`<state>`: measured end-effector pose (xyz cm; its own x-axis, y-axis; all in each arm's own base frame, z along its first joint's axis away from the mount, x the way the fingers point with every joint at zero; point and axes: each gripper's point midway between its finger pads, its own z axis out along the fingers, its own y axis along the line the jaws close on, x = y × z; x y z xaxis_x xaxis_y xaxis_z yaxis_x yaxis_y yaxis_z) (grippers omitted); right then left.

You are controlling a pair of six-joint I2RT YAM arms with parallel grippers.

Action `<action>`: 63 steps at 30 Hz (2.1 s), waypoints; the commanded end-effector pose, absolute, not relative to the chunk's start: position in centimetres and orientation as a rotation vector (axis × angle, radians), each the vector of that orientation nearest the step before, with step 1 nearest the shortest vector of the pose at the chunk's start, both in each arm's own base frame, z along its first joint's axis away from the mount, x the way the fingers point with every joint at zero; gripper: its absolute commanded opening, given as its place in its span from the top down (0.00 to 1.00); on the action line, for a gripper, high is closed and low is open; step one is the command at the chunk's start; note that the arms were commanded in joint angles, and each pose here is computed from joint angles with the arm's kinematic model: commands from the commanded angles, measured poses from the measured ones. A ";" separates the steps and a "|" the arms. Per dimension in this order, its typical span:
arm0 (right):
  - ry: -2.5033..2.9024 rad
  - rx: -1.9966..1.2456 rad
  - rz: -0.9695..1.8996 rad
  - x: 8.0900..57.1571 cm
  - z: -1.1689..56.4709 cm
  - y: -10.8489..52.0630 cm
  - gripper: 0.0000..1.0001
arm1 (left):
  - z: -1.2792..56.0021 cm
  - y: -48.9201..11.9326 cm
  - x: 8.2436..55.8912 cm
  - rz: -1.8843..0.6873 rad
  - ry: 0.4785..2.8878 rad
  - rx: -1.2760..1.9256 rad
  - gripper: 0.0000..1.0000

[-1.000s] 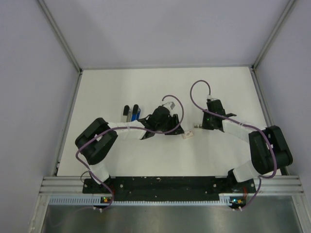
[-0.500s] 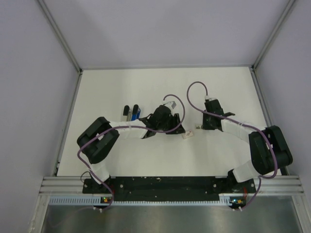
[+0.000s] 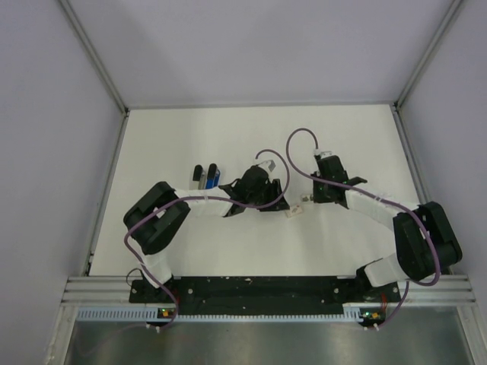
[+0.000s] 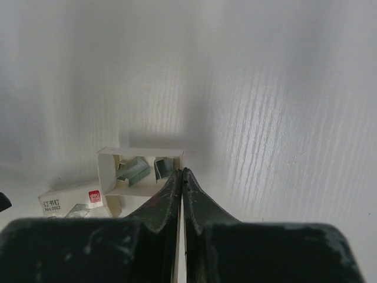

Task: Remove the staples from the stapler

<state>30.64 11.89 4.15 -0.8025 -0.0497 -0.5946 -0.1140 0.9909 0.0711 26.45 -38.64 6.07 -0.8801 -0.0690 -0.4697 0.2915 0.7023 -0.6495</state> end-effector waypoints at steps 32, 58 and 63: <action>2.477 -0.028 0.054 30.3 5.7 11.1 1.00 | 4.4 -38.0 25.0 -0.965 2.513 0.113 1.00; 2.505 -0.005 0.075 29.1 4.8 12.1 1.00 | 3.0 -39.6 26.3 -0.919 2.537 0.136 1.00; 2.515 0.024 0.048 28.9 4.5 11.7 1.00 | 3.2 -39.6 26.5 -0.918 2.532 0.137 1.00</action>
<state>28.81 11.70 4.03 -0.8231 0.0063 -0.5679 -0.0221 0.9988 0.0430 25.70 -39.09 2.65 -0.9123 -0.0554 -0.4058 0.2158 0.7770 -0.5913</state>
